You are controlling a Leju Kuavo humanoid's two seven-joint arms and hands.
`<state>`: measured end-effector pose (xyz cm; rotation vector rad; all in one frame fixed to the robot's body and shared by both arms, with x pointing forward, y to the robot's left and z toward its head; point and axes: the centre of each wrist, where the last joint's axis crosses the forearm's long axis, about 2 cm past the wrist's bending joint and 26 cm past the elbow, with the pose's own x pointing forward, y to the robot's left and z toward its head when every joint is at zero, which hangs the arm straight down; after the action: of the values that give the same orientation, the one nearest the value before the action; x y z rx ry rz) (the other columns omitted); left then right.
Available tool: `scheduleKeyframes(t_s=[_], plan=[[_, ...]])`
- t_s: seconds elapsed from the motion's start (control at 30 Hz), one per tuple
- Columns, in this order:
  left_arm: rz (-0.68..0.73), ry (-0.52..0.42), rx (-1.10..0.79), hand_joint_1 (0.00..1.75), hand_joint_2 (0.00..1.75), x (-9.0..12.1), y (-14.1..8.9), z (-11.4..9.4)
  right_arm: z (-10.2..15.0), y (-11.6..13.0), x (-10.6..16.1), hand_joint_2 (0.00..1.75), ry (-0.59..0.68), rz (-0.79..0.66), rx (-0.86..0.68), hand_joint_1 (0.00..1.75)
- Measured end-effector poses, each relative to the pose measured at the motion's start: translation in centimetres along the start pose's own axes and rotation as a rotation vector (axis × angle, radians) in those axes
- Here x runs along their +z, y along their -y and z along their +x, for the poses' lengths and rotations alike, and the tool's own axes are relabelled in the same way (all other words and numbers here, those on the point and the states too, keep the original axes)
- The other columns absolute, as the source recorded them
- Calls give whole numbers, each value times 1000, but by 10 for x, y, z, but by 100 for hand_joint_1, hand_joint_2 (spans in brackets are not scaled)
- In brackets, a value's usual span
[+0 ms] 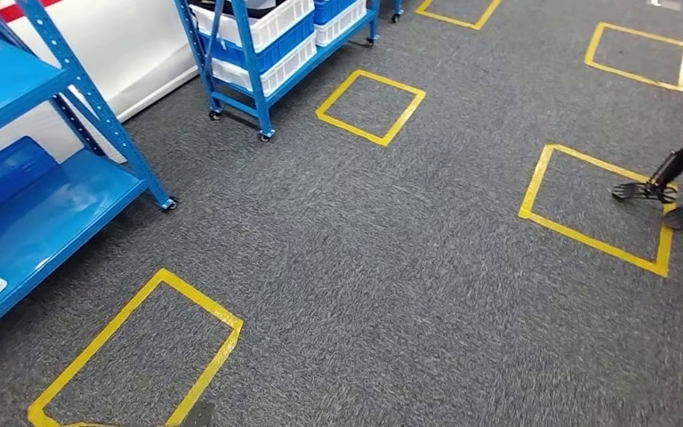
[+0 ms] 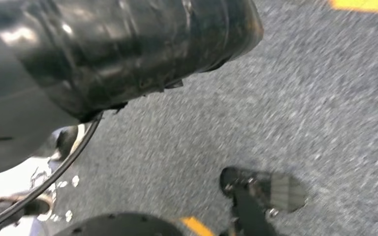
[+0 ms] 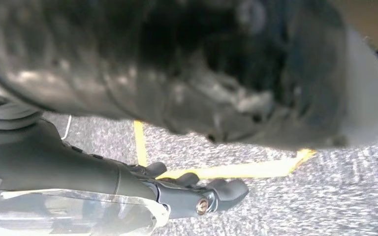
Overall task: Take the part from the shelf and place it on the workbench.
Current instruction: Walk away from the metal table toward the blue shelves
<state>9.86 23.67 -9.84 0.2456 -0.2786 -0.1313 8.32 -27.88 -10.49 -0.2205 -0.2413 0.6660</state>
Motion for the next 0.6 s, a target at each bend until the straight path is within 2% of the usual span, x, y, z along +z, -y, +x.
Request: scheduleKeyframes(t_s=[0.6], plan=[[-12,5,-7,0,0,0,0,3,4,-3,1,0,2,13,2,0]])
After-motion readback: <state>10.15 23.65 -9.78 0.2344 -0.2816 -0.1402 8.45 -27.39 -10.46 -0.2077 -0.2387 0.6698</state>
